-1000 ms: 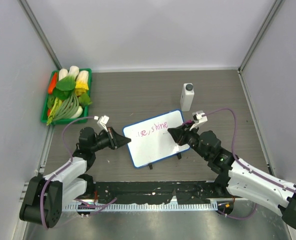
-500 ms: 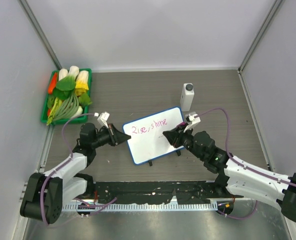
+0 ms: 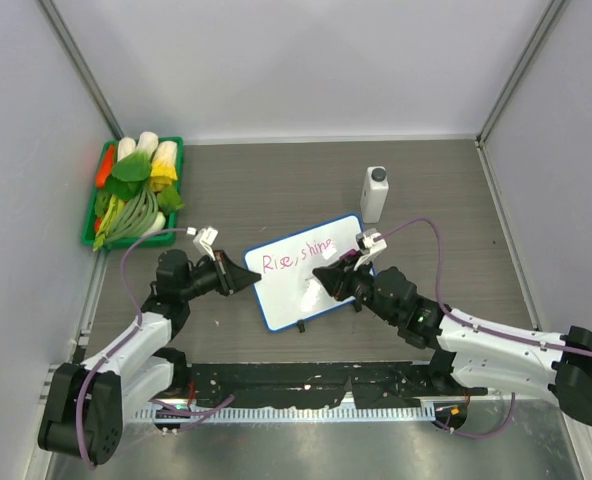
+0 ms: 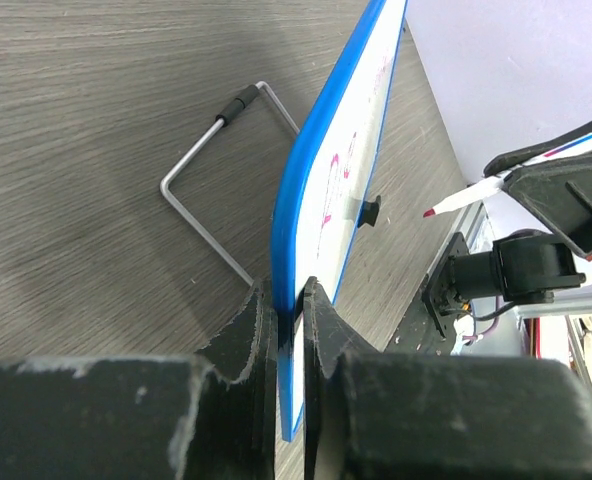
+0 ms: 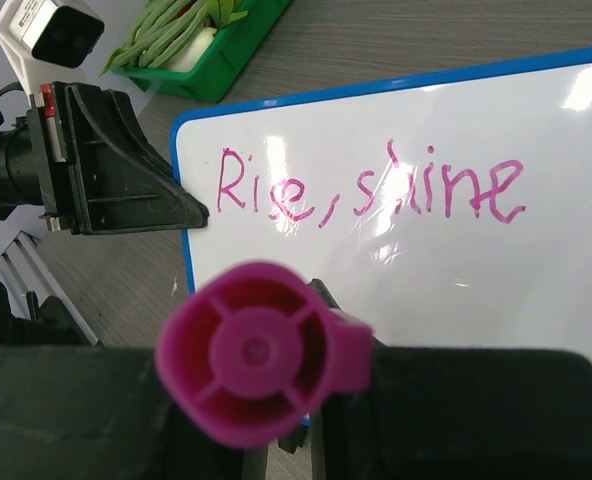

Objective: Write a sentence on the whiteboard

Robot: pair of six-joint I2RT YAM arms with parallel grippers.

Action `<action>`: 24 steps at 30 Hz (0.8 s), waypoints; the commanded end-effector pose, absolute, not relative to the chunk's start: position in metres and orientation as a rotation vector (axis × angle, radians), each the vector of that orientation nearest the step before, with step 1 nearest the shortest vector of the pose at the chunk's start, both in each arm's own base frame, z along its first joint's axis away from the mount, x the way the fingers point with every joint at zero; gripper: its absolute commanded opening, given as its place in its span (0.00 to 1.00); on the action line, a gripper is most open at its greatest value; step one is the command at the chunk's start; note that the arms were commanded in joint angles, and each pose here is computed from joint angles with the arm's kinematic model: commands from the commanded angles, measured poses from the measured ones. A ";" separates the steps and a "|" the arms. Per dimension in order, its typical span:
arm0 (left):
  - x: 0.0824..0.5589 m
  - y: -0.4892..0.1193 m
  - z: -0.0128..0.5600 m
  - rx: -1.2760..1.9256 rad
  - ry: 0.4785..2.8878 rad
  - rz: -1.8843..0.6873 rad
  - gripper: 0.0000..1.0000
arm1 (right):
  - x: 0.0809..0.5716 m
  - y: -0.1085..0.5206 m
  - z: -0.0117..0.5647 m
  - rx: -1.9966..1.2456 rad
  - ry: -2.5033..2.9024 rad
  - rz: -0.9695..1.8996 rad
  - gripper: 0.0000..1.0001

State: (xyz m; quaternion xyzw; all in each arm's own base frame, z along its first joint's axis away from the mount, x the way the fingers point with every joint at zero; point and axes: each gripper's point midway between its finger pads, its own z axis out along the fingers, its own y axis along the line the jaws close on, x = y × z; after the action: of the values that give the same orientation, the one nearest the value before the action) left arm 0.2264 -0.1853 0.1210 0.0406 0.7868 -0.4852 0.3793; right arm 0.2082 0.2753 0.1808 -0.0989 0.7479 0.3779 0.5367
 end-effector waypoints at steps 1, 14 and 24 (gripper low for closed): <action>0.239 -0.174 0.115 0.125 1.972 -1.114 0.00 | 0.212 0.289 0.218 -0.188 1.646 0.949 0.01; 0.234 -0.177 0.120 0.158 1.945 -1.144 0.00 | 0.215 0.334 0.223 -0.246 1.606 0.974 0.02; 0.234 -0.177 0.120 0.165 1.940 -1.149 0.00 | 0.214 0.364 0.206 -0.292 1.651 1.005 0.01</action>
State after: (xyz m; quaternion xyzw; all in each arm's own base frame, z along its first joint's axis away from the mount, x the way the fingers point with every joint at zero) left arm 0.2224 -0.1865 0.1240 0.0541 0.7775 -0.4923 0.3876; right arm 0.2122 0.3454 0.1760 -0.1323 0.7309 0.3930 0.5421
